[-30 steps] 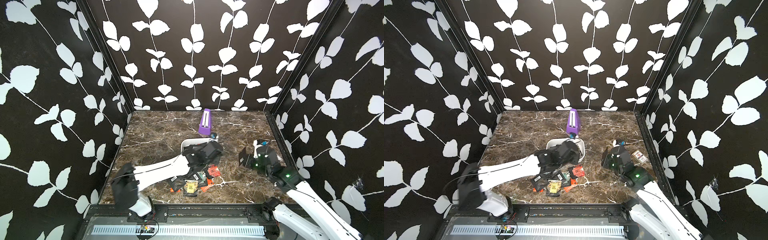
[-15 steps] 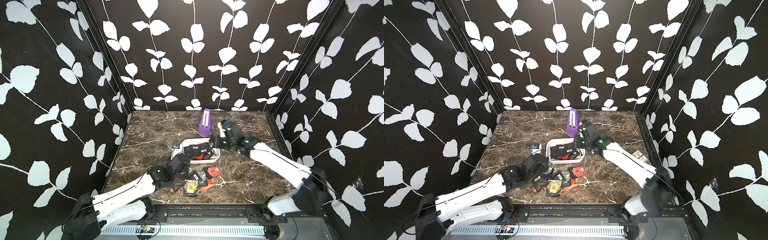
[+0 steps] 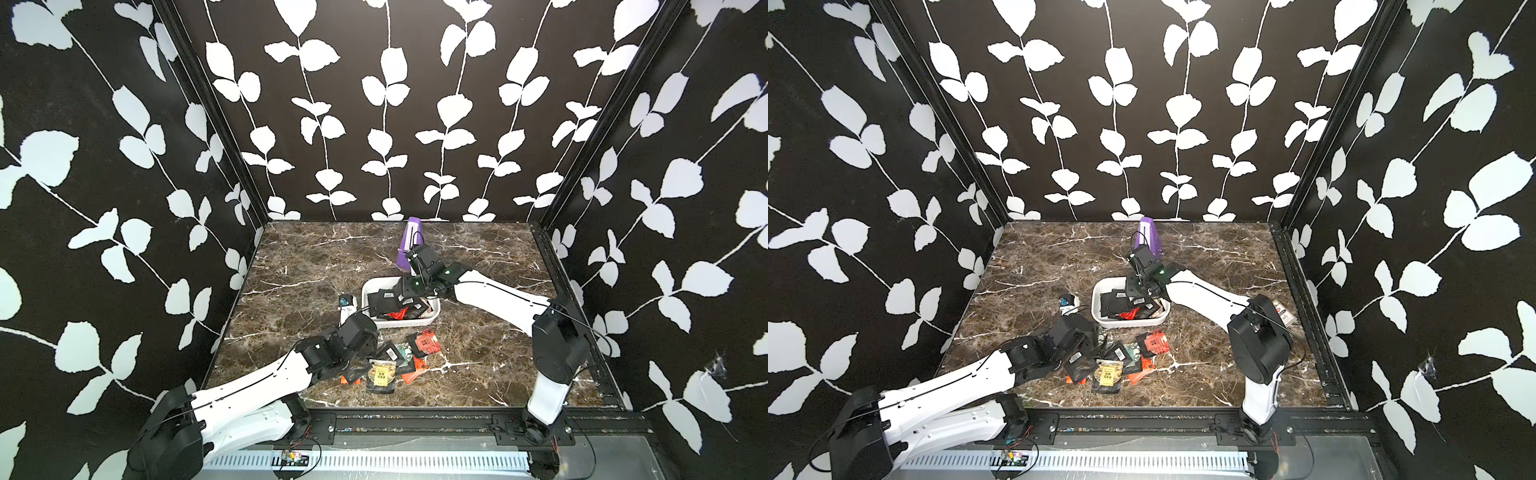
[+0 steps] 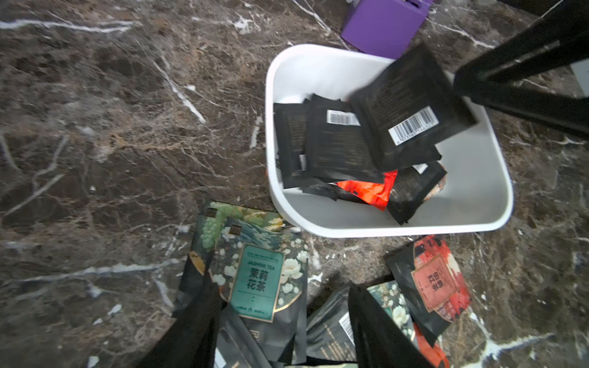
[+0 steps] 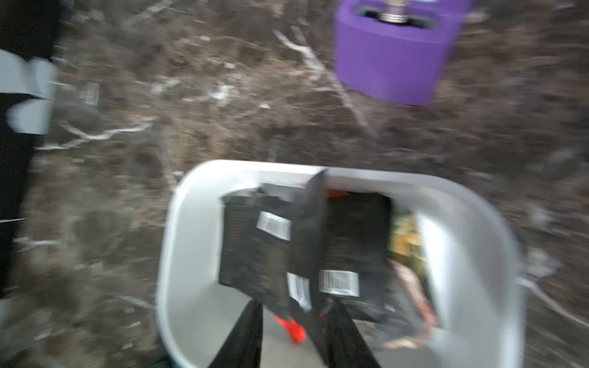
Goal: Put the tea bags into the storage box
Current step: Place the tea bag in the storage box.
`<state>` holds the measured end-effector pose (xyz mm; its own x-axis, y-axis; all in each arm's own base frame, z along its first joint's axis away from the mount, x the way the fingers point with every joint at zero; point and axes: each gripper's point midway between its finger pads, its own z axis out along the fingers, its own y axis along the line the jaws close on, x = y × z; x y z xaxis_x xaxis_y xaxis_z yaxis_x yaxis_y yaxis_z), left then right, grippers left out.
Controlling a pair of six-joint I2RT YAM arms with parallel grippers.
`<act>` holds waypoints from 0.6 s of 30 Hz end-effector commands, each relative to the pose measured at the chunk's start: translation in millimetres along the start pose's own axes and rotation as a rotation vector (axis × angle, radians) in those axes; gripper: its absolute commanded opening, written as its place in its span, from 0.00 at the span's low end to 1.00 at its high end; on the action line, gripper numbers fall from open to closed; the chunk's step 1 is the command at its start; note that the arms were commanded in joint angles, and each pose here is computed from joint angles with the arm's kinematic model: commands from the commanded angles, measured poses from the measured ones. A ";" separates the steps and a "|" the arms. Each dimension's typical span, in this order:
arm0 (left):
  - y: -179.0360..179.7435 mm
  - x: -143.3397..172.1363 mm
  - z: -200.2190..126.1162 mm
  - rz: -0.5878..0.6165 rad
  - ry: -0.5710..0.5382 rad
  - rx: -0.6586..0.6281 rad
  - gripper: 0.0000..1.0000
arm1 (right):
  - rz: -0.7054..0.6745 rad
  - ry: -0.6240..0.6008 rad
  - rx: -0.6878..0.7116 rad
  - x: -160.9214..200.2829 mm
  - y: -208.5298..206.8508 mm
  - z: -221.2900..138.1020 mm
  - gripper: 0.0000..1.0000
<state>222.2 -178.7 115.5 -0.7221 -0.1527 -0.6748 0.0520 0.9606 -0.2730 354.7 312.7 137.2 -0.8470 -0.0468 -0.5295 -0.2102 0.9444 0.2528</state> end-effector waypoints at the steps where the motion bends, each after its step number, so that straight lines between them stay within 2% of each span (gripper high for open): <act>1: -10.6 1.2 2.8 -0.017 0.019 0.045 0.62 | -0.083 -0.126 0.238 -22.2 -47.9 -63.3 0.39; 3: -18.9 1.9 6.0 -0.012 0.032 0.070 0.63 | -0.093 -0.192 0.282 -22.9 -65.1 -101.8 0.44; 5: -28.8 4.9 9.5 -0.009 0.059 0.100 0.64 | -0.082 -0.229 0.262 -12.5 -74.5 -124.2 0.44; 8: -45.4 9.9 14.0 -0.001 0.111 0.148 0.64 | -0.019 -0.255 0.094 14.9 -70.0 -138.3 0.45; 13: -57.3 23.2 8.7 0.025 0.226 0.186 0.52 | 0.162 -0.229 -0.255 64.4 -44.1 -131.9 0.44; 15: -52.8 33.3 4.3 0.015 0.273 0.186 0.43 | 0.229 -0.215 -0.316 84.8 -39.6 -122.4 0.41; 18: -43.8 53.1 0.8 0.008 0.345 0.185 0.37 | 0.248 -0.192 -0.316 114.9 -31.8 -105.0 0.39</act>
<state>203.0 -235.5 101.4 -0.8641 -0.0588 -0.4998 0.1677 0.9028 -0.3961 223.6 216.3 152.6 -0.7822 0.1644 -0.6010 -0.1856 0.8593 0.4766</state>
